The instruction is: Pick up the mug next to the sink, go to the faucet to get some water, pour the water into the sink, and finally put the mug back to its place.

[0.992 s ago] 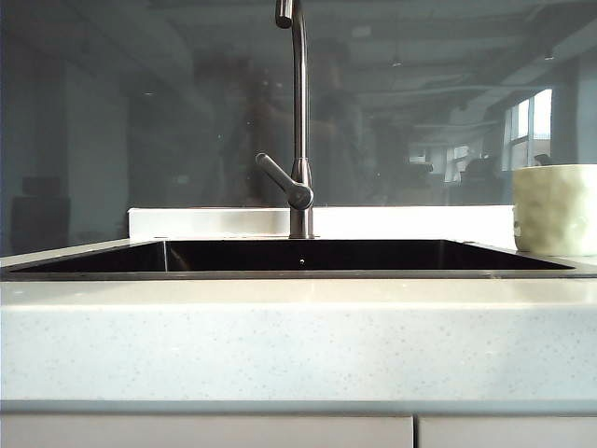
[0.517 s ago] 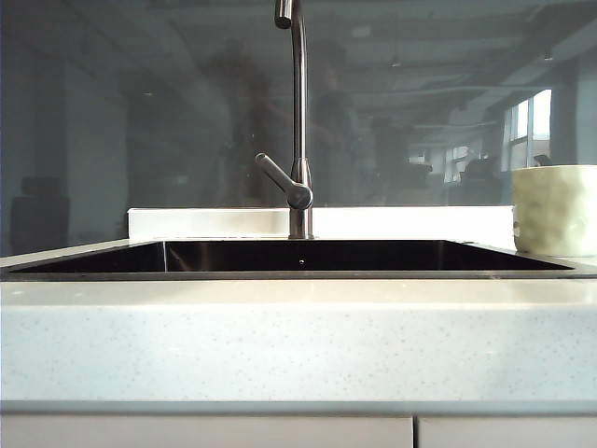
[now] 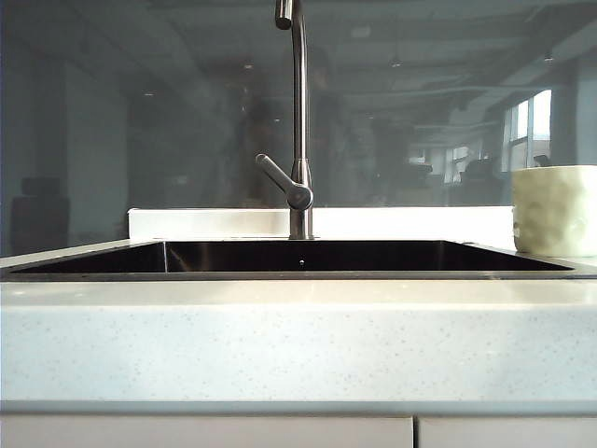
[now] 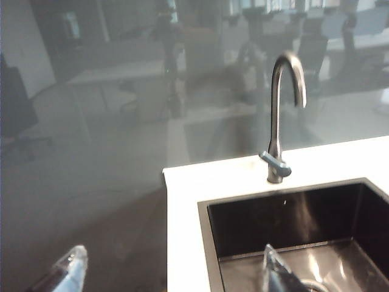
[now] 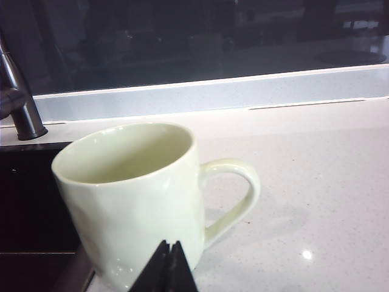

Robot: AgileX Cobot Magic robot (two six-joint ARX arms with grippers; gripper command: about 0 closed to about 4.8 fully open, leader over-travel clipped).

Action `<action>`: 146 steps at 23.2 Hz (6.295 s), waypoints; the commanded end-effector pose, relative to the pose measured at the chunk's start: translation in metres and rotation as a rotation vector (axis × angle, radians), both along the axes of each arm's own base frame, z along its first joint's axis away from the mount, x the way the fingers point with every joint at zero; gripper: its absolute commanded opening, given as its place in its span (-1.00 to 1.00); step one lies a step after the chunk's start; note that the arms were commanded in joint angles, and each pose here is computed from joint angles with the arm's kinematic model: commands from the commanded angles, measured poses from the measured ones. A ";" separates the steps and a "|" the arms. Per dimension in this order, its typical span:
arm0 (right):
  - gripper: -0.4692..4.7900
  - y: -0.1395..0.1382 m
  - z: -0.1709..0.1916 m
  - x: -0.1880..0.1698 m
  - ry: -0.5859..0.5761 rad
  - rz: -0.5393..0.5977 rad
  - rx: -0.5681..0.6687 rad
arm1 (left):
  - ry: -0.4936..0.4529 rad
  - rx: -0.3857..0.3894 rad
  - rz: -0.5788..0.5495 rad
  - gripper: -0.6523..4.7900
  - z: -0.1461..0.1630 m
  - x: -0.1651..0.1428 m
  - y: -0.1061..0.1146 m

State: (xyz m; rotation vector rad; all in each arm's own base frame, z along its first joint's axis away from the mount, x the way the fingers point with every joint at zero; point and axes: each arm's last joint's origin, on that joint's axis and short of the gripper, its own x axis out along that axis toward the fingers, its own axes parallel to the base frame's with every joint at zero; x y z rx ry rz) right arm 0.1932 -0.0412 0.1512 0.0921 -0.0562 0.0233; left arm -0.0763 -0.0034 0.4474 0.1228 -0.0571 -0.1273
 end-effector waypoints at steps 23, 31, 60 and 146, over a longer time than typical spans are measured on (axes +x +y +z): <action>-0.83 0.000 0.002 0.000 -0.016 -0.001 -0.003 | 0.010 -0.092 0.052 0.61 -0.242 0.162 0.001; -0.83 0.000 0.002 0.000 -0.016 -0.001 -0.003 | -0.026 -0.075 0.056 0.61 -0.253 0.167 0.001; -0.83 0.000 0.002 0.000 -0.016 -0.001 -0.003 | -0.037 -0.097 0.029 -0.78 -0.272 0.173 0.001; -0.83 0.036 0.019 -0.096 -0.009 -0.062 0.004 | -0.030 -0.118 0.079 -0.78 -0.273 0.173 0.002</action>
